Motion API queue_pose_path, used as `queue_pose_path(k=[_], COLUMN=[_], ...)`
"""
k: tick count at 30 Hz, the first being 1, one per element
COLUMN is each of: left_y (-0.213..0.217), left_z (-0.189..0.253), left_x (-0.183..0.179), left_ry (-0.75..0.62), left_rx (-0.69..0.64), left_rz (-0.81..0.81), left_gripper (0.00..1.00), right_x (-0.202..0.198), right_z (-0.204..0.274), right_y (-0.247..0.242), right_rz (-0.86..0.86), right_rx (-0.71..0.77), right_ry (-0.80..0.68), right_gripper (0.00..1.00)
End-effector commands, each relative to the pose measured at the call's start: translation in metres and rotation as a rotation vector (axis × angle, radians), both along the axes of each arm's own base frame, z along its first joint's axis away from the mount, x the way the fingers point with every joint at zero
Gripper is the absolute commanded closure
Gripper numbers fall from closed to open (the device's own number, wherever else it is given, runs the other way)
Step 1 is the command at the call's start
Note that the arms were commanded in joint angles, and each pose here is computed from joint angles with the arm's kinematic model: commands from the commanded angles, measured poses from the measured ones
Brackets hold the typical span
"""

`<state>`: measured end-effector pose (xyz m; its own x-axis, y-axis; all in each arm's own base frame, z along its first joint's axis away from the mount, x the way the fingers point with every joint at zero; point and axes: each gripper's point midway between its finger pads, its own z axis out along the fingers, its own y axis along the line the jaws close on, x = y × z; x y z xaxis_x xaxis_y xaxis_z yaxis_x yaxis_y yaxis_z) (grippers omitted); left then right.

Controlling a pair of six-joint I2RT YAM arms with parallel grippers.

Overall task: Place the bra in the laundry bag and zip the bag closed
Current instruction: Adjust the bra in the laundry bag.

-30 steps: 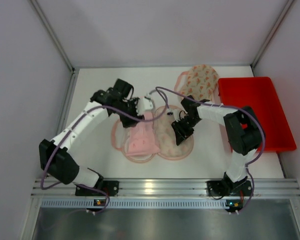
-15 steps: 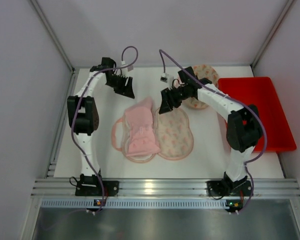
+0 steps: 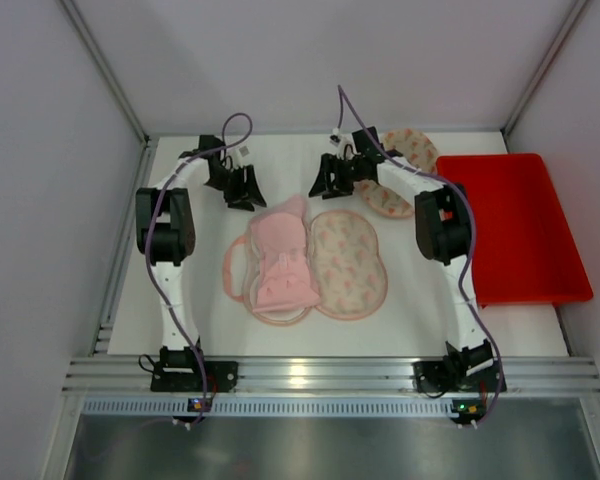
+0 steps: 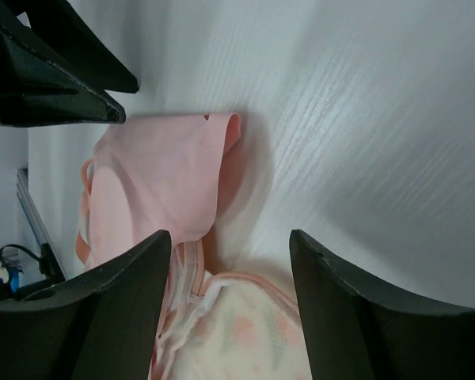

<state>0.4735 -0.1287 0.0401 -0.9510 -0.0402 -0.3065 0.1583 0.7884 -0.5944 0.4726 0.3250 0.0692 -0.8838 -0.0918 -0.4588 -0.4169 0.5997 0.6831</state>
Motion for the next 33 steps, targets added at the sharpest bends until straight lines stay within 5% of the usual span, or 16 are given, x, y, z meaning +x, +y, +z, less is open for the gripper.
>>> queue_pose_path(k=[1,6,11,15,21,25,33], left_y=[0.006,0.006,-0.015,-0.018,-0.017,-0.02,-0.021], left_z=[0.02,0.008,0.005,0.011,0.031,0.052,0.091], left_x=[-0.01,-0.018,-0.01,0.006,0.015,0.009,-0.042], left_ry=[-0.003,0.037,0.105,0.056,-0.036,-0.14,-0.512], left_rx=[0.036,0.023,-0.134,-0.159,-0.174,-0.19,-0.129], left_rz=[0.08,0.12,0.148,0.154,0.107,0.003,-0.36], left_gripper=[0.44,0.44,0.51,0.72,1.0,1.0,1.0], right_x=[0.005,-0.005,-0.005,-0.006,-0.007,-0.01,-0.01], right_z=[0.023,0.009,-0.001,0.003,0.01,0.027,0.039], right_y=[0.011,0.017,0.024,0.031,0.039,0.044,0.031], right_rz=[-0.024,-0.003,0.012,0.039,0.064,0.098,0.141], right_rx=[0.08,0.116,0.164,0.205,0.236,0.265,0.154], right_ry=[-0.037,0.01,0.048,0.041,0.012,-0.03,-0.157], right_gripper=[0.37,0.37,0.37,0.4,0.62,0.76,0.44])
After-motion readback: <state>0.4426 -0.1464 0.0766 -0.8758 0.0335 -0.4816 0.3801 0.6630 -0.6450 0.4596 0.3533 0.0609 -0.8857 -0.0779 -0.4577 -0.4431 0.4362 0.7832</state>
